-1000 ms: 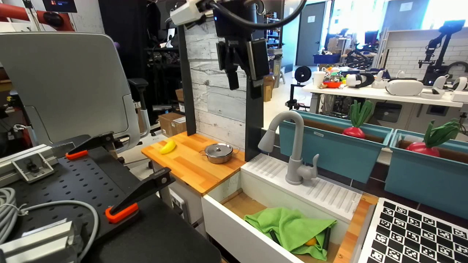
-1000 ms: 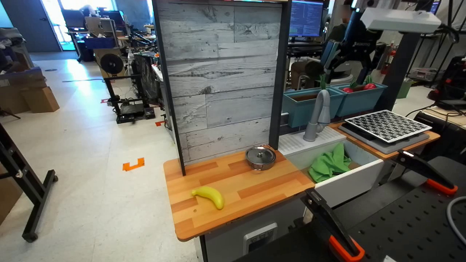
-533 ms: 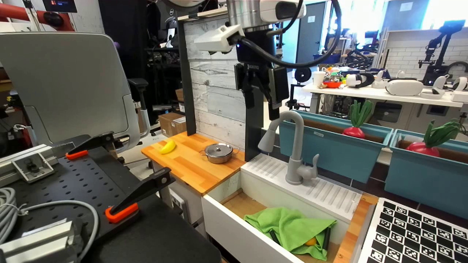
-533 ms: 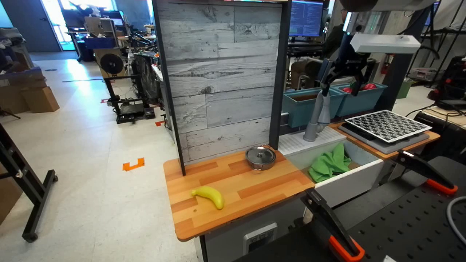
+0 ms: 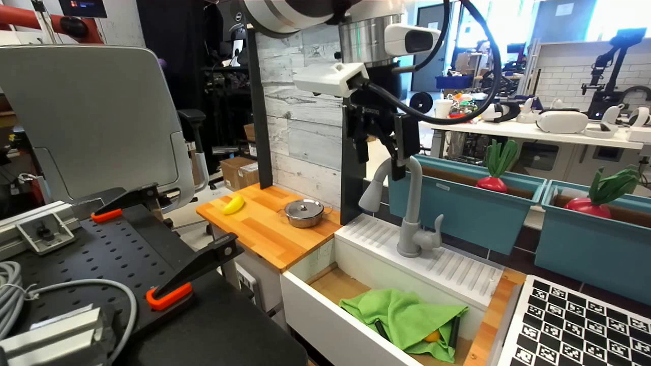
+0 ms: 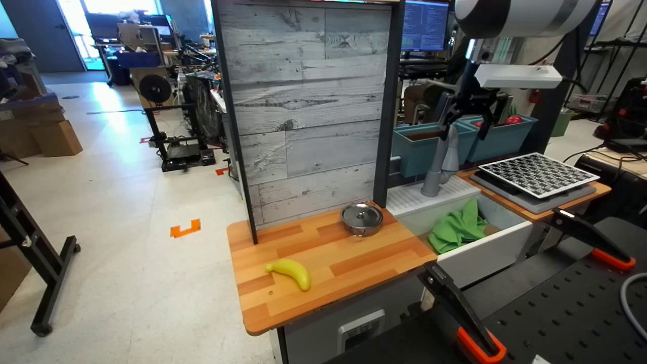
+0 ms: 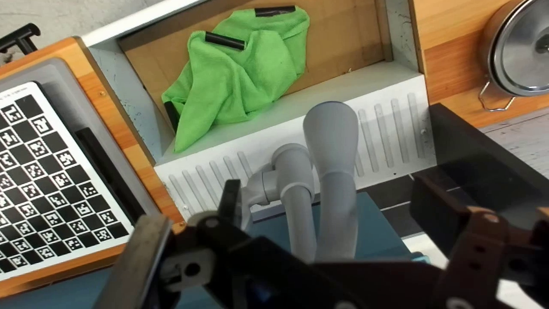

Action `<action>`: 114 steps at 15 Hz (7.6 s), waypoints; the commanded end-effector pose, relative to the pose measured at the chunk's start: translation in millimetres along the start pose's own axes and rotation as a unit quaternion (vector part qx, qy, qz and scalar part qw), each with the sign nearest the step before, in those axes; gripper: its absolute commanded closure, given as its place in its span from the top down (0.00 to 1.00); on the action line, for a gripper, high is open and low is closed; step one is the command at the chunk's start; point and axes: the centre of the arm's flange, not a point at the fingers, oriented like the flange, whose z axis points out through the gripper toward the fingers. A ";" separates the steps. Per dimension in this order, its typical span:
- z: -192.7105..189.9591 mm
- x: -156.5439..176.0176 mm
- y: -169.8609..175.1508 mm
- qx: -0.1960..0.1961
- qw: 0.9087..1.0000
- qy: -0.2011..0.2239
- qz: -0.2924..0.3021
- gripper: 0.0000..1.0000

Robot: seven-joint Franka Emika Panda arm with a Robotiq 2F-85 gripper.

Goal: Push the faucet to the left

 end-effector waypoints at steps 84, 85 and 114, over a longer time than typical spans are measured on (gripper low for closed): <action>11.0 58.9 -83.5 0.177 0.972 -0.029 0.154 1.00; 9.3 54.0 -79.8 0.177 0.972 -0.030 0.150 1.00; -64.2 -52.3 -8.5 0.157 0.987 -0.025 -0.020 1.00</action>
